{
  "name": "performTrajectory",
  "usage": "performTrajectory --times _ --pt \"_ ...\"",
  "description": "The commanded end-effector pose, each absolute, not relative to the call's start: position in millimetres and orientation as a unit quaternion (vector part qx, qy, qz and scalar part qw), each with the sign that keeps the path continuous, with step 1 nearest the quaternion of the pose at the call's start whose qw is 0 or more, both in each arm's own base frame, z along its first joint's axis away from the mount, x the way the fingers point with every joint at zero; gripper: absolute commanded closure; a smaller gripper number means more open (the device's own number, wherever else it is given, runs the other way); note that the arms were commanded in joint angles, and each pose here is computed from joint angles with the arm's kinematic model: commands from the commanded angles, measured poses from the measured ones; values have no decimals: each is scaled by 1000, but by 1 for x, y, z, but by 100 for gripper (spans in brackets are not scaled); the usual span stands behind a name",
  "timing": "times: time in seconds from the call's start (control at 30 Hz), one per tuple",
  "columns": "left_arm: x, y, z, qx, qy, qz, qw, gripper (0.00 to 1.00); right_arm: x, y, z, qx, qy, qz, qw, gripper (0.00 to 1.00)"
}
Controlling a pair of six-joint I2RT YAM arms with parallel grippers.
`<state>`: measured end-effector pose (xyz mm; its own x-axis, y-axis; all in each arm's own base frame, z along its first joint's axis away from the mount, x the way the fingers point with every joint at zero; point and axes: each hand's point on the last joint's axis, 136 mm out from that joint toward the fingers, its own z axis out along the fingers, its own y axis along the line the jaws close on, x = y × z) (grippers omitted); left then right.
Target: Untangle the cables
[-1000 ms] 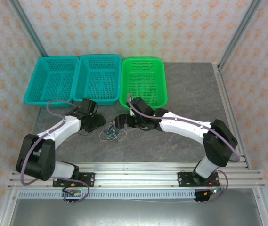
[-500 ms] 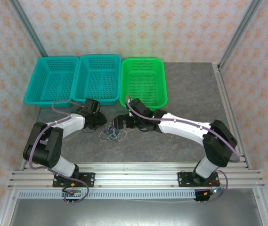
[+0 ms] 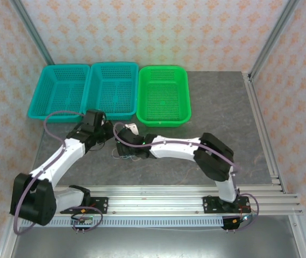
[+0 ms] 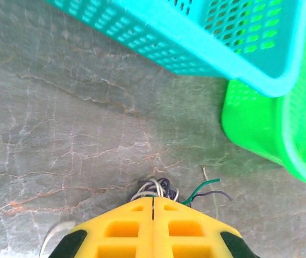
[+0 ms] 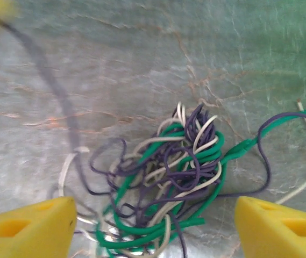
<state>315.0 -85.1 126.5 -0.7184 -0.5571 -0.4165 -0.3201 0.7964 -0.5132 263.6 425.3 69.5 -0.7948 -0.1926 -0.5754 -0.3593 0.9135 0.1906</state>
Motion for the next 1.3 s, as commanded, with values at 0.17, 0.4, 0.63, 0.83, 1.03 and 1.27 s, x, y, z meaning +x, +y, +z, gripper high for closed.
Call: performTrajectory --times 0.17,0.4,0.63,0.83,1.03,1.27 --pt "288 -30 176 -279 885 -121 352 100 284 367 41 -60 945 45 320 71" --pt "271 27 204 -333 860 -37 385 100 269 291 28 19 952 11 305 84" --pt "280 22 177 -348 866 -67 353 100 241 230 29 93 947 15 306 86" --pt "301 -28 155 -286 880 -194 326 100 246 254 55 24 943 91 319 75" --pt "301 -44 155 -248 888 -217 321 100 238 340 120 -209 876 201 384 14" --pt "297 -43 158 -245 889 -206 327 100 270 395 107 -354 849 73 387 18"
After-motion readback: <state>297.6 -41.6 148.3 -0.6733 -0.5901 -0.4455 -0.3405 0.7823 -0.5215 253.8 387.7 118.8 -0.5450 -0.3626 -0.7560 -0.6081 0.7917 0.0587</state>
